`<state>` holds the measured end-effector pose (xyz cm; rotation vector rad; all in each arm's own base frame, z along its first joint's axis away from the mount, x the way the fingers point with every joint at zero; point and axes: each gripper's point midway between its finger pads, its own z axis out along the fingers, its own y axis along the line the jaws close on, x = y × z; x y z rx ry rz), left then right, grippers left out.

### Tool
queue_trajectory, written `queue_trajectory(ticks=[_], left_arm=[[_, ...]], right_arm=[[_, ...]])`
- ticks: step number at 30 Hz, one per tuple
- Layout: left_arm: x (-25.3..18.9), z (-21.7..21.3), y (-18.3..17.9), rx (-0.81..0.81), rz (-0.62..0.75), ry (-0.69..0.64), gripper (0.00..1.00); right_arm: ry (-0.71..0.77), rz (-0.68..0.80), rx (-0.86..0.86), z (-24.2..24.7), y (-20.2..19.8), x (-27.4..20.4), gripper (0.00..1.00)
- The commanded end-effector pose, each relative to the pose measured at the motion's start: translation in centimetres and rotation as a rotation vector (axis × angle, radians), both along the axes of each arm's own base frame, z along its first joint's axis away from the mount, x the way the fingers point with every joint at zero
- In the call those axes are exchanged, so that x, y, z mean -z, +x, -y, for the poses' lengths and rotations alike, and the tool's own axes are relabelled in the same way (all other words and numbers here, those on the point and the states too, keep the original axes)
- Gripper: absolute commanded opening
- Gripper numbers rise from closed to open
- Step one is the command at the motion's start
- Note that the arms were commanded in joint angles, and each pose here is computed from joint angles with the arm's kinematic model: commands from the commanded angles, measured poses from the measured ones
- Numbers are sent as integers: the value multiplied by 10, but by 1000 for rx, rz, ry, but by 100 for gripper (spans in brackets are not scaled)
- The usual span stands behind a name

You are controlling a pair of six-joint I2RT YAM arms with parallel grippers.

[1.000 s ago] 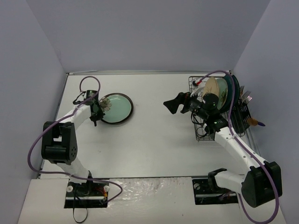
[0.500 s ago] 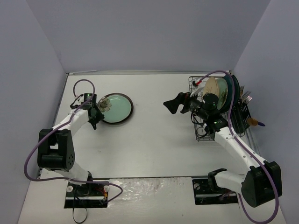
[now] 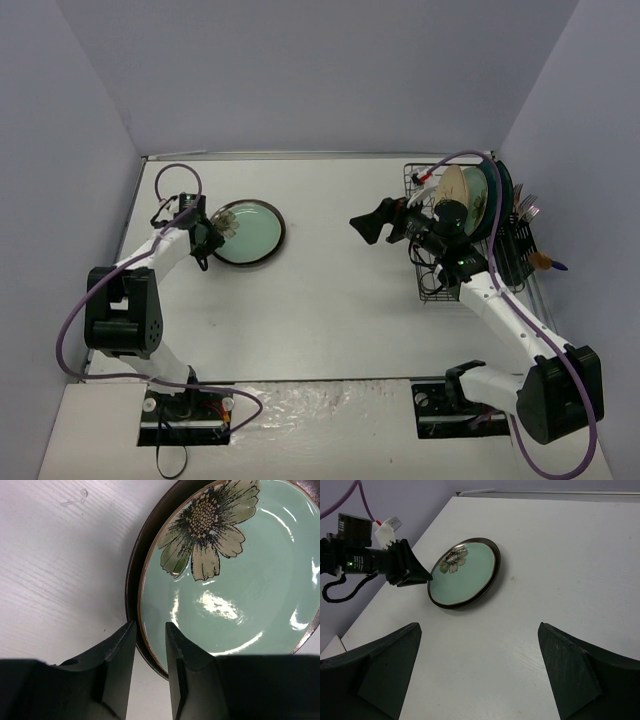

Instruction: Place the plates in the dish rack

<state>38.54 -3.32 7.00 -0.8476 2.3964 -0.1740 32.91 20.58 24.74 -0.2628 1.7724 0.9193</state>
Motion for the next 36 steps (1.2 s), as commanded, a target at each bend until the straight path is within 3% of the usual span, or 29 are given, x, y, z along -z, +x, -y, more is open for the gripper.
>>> queue_trajectory(ticks=[1,17,32,36], left_arm=[[-29,-2,33,21,109,7,27],[13,-5,28,13,-6,11,29],[34,17,41,125,13,-59,45],[43,16,36,119,-12,-57,58]], right_arm=[[22,99,-30,-6,0,-25,100],[21,95,-30,-6,0,-23,100],[33,25,-73,-29,4,-3,100],[24,-8,-95,-47,8,8,100]])
